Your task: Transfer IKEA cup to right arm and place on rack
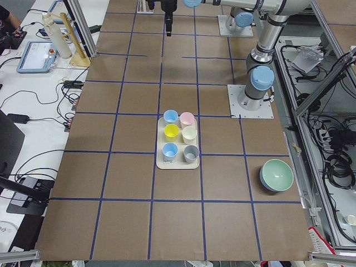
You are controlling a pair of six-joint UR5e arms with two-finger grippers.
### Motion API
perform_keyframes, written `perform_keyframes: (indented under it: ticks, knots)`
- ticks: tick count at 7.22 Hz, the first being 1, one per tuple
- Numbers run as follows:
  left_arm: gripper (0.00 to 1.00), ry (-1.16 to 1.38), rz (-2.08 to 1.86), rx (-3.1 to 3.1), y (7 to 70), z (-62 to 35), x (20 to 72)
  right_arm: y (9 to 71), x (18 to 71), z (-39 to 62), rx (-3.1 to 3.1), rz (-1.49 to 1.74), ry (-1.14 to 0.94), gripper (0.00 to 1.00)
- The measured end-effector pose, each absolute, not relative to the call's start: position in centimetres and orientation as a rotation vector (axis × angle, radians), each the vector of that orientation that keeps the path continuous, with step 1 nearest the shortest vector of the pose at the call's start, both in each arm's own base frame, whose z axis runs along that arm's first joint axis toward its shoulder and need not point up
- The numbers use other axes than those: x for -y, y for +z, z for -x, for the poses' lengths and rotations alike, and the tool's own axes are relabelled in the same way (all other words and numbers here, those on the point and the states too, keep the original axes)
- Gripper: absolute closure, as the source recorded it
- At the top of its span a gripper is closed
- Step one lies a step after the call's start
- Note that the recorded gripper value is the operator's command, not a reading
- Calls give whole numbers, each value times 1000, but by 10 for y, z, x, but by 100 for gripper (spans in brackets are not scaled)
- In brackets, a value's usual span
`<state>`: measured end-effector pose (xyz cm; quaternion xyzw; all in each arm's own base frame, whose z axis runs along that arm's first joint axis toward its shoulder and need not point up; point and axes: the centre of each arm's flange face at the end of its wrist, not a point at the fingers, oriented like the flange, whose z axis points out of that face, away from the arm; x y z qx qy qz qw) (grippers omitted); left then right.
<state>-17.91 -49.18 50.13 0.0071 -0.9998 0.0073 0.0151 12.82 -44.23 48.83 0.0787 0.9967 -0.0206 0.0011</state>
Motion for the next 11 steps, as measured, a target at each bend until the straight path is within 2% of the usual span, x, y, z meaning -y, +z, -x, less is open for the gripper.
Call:
perform_keyframes:
  ticks: [6, 11]
  knots:
    - [0, 21, 78, 3113, 498, 153, 499, 489, 442, -129, -3126, -243, -64, 0]
    - [0, -52, 300, 3083, 443, -25, 527, 494, 432, -135, -3095, -248, -79, 0]
